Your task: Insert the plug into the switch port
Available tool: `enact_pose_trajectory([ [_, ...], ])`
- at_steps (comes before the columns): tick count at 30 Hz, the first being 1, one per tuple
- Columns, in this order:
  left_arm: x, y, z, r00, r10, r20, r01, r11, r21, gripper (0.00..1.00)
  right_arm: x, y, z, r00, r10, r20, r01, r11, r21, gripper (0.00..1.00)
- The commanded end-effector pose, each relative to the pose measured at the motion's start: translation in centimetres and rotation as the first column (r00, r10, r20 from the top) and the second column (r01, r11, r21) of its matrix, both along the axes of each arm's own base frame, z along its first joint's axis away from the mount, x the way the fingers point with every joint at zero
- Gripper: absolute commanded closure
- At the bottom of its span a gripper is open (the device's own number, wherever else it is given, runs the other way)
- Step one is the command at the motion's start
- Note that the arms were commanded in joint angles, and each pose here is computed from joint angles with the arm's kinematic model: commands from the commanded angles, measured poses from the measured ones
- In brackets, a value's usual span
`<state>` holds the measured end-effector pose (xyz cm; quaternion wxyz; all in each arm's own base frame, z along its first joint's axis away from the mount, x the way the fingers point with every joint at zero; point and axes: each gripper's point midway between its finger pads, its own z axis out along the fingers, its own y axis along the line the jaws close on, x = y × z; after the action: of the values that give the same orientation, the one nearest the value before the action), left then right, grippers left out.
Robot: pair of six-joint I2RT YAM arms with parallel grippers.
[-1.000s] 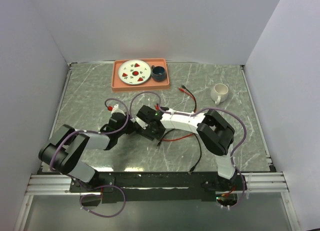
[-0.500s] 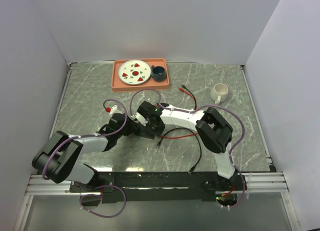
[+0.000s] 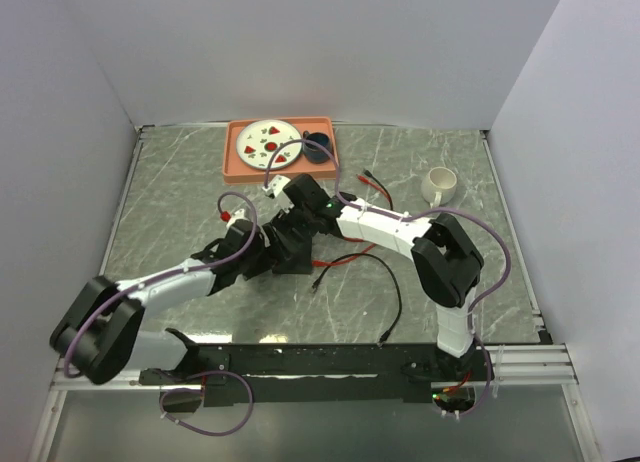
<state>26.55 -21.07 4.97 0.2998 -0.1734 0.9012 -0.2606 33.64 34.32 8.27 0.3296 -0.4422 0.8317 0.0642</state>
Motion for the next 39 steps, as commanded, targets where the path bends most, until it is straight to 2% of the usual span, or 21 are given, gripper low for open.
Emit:
enact_pose_trajectory([
  [1,-1.2,-1.8,5.6,0.981,-0.138,0.134,0.139,0.990,0.005,0.10,-2.0,5.8,5.8,0.982,0.137,0.129,-0.161,0.967,0.195,0.09],
  [3,-2.2,-0.5,5.6,0.983,-0.121,0.135,0.115,0.992,0.054,0.10,-1.8,5.1,6.3,0.984,0.109,0.140,-0.135,0.972,0.191,0.03],
  [6,-3.9,-1.0,7.9,0.964,-0.169,0.204,0.171,0.985,0.012,0.11,-1.5,3.6,6.8,0.987,0.048,0.152,-0.074,0.982,0.172,0.01],
  [9,-5.8,-3.6,9.3,0.928,-0.256,0.271,0.287,0.954,-0.083,0.16,-1.7,2.3,7.6,0.989,0.001,0.147,-0.030,0.980,0.195,0.01],
  [12,-7.2,-6.2,8.3,0.904,-0.334,0.266,0.370,0.924,-0.099,0.18,-2.2,1.1,8.3,0.993,-0.031,0.110,0.003,0.969,0.248,0.01],
  [13,-8.1,-7.2,6.6,0.899,-0.376,0.222,0.401,0.913,-0.078,0.18,-2.3,0.7,8.3,0.995,-0.041,0.094,0.015,0.965,0.260,0.01],
  [19,-8.7,-10.1,1.8,0.896,-0.419,0.143,0.421,0.907,0.022,0.20,-2.7,-3.4,7.1,0.987,-0.158,0.042,0.144,0.961,0.237,0.01],
  [25,-8.3,-10.8,-0.9,0.919,-0.384,0.088,0.372,0.919,0.132,0.25,-1.9,-8.0,4.9,0.955,-0.298,0.005,0.291,0.937,0.194,0.01],
  [28,-8.4,-11.1,-1.7,0.917,-0.391,0.074,0.379,0.916,0.133,0.38,-1.5,-9.4,4.8,0.942,-0.337,-0.003,0.330,0.922,0.200,0.01],
  [29,-8.4,-11.2,-1.8,0.917,-0.392,0.071,0.381,0.915,0.136,0.50,-1.5,-9.7,4.5,0.939,-0.344,-0.010,0.339,0.920,0.196,0.01],
  [30,-8.6,-11.0,-2.1,0.918,-0.392,0.059,0.380,0.913,0.147,0.53,-1.4,-10.0,4.7,0.936,-0.353,-0.011,0.348,0.916,0.199,0.01],
  [37,-8.9,-9.8,-2.7,0.929,-0.368,0.036,0.357,0.917,0.179,0.60,-0.8,-11.4,4.6,0.919,-0.393,-0.030,0.390,0.896,0.210,0.01],
  [39,-8.8,-9.6,-2.7,0.931,-0.363,0.036,0.350,0.918,0.188,0.71,-1.0,-11.3,4.7,0.924,-0.382,-0.034,0.380,0.898,0.220,0.01],
])
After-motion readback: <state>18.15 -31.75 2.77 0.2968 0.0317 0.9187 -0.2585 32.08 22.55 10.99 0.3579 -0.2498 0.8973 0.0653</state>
